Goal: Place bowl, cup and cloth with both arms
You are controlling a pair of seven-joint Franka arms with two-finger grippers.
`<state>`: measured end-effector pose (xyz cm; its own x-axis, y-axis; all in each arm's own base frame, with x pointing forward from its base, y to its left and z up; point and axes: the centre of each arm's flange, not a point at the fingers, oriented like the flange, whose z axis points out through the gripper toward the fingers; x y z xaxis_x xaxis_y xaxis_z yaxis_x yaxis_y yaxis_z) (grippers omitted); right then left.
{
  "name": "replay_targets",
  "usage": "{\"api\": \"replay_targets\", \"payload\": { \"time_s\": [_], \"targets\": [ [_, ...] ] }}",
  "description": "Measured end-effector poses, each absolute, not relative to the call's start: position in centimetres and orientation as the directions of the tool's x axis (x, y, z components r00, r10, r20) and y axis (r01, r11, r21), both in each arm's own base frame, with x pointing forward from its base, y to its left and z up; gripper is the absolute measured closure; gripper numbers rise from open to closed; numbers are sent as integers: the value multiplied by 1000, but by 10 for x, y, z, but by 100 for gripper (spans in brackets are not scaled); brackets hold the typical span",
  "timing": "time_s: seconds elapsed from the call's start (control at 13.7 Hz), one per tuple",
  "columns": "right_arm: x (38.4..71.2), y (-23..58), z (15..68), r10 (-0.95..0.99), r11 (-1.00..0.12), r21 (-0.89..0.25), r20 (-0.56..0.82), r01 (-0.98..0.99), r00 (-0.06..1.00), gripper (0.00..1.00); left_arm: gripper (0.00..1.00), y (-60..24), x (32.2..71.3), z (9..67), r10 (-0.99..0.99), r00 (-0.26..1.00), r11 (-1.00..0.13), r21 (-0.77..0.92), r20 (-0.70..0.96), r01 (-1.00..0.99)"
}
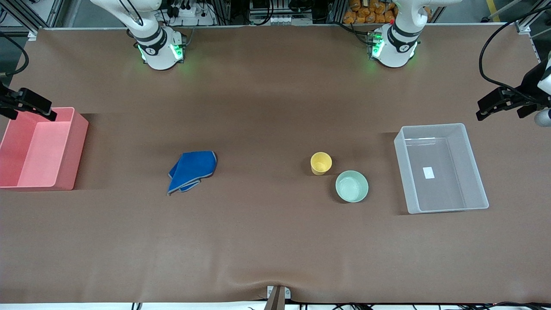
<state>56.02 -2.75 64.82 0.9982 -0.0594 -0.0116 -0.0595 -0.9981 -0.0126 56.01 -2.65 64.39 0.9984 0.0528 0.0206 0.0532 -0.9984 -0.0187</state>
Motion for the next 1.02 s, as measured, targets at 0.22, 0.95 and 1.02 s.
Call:
{"api": "replay_targets", "payload": {
  "time_s": [0.22,0.95,1.02],
  "targets": [
    [560,-28,648,-59,-998,-13,-12,-60,998,0,0,-28,560,644,50,999,-999,-19,20,50],
    [561,-22,647,-49,-999,-13,-15,-50,999,0,0,-85,604,568,-22,1000,-999,41,-11,-21],
    [561,-22,646,-48,-999,-13,-18,-48,999,0,0,-89,614,549,-8,1000,-999,45,-12,-7]
  ]
}}
